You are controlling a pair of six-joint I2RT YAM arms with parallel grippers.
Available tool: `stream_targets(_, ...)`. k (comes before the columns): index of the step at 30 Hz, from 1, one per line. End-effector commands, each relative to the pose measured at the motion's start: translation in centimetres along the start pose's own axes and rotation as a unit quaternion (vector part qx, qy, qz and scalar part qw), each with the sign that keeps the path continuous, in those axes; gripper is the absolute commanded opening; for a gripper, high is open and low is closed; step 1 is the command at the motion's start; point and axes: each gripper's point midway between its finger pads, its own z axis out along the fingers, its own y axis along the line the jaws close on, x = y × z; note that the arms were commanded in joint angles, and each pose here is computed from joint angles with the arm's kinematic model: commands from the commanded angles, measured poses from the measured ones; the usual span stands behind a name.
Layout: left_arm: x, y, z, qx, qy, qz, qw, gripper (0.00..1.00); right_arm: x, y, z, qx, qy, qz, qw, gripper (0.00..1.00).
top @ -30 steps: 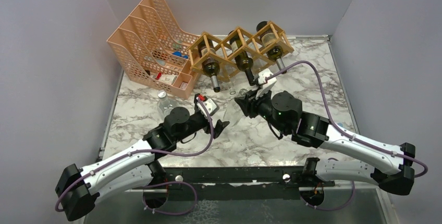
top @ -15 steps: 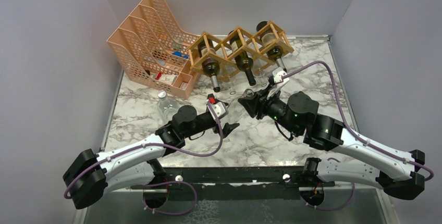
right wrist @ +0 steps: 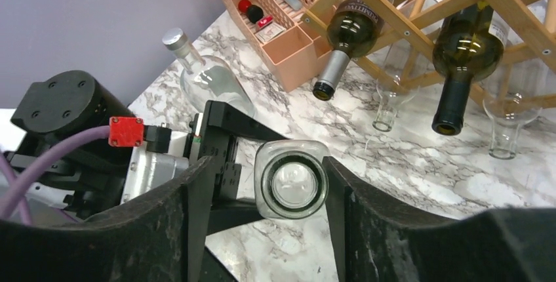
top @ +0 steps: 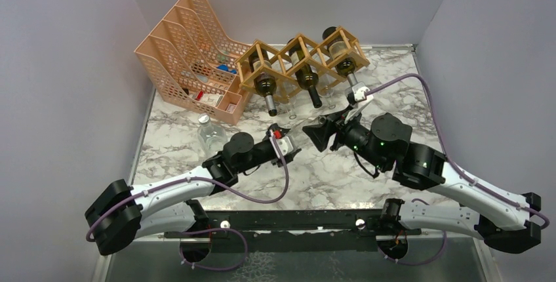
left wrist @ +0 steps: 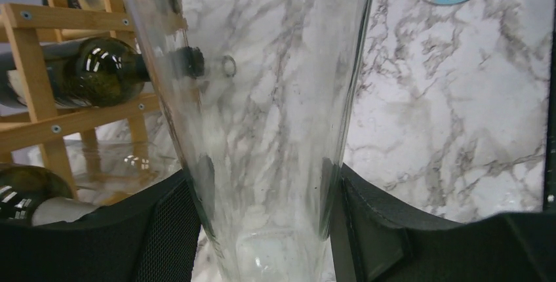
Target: Put the wine bottle on the wine rack
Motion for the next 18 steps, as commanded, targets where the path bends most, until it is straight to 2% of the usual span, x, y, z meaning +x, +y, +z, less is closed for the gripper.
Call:
stream_targets(1, -4.6, 3.1, 0.9, -0.04, -0.052, 0.124, 0.99, 0.0, -1.6, 0.4, -2.3, -0.012, 0.019, 0.012, 1.0, 0.66)
stream_targets(6, -6.8, 2.9, 1.3, -0.016, -0.08, 0.263, 0.961, 0.0, -1.8, -0.7, -4.1, 0.016, 0.06, -0.007, 0.998, 0.68)
stream_targets(9, -7.8, 3.1, 1.5, -0.013, -0.088, 0.361, 0.928, 0.0, -2.3, -1.5, -5.1, 0.032, 0.075, -0.021, 0.996, 0.68)
stream_targets(11, -8.2, 3.2, 1.6, -0.009, -0.088, 0.433, 0.897, 0.0, -2.4, -1.7, -5.7, 0.033, 0.088, -0.034, 0.995, 0.68)
stream_targets(18, -10.5, 4.7, 2.9, -0.013, -0.071, 0.531, 0.845, 0.0, -0.6, -1.5, -6.0, 0.021, 0.14, -0.061, 0.988, 0.68)
